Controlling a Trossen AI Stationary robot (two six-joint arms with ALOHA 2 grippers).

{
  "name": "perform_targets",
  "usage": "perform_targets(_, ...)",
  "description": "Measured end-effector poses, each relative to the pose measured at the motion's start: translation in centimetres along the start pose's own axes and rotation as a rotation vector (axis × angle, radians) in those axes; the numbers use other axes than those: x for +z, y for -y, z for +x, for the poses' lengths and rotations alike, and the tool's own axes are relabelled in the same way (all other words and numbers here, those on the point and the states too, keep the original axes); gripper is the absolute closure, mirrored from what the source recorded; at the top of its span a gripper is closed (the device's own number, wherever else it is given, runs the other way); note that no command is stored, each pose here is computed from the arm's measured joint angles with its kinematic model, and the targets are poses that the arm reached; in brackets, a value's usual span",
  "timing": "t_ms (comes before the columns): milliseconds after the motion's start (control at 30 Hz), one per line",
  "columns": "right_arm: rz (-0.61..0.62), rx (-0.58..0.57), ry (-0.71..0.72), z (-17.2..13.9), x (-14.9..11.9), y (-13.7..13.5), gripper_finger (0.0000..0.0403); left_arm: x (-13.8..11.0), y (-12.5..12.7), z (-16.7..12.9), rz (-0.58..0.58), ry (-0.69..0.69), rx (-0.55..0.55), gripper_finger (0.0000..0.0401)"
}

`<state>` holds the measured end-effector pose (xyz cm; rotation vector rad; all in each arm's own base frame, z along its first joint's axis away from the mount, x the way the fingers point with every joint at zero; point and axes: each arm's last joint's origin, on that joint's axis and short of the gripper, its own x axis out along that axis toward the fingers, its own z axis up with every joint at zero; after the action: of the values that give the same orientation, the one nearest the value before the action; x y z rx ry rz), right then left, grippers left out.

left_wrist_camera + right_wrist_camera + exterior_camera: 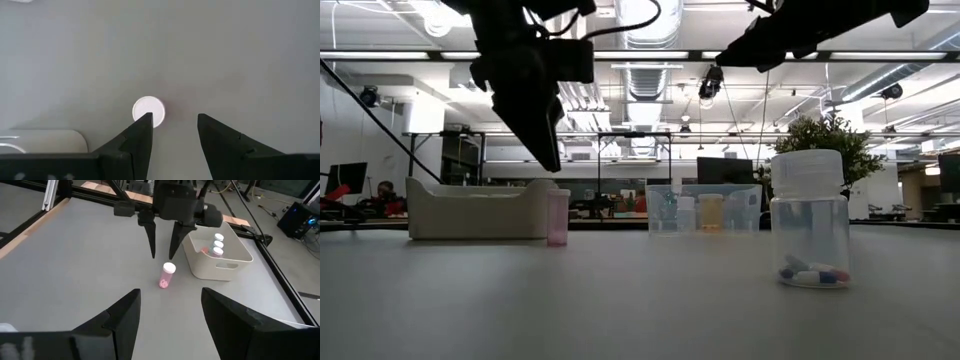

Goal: Pick and place medicine bottles into bin by pill shape (circle, oval)
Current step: Put the small pink pill bottle into the gray bin

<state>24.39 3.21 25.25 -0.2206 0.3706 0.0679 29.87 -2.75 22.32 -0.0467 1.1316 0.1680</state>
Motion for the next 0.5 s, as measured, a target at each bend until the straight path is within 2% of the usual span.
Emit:
perform_targets(167,-0.001,0.000,0.000,0.01,-0.01,0.00,0.0200,0.09,-0.43,-0.13,-0.015,0.003,0.001,0.0246)
perform_targets(500,-0.001,0.001,-0.001,0.02,-0.02,-0.01,0.0200,0.00,-0.84,0.13,-0.016,-0.004,0.010,0.0138)
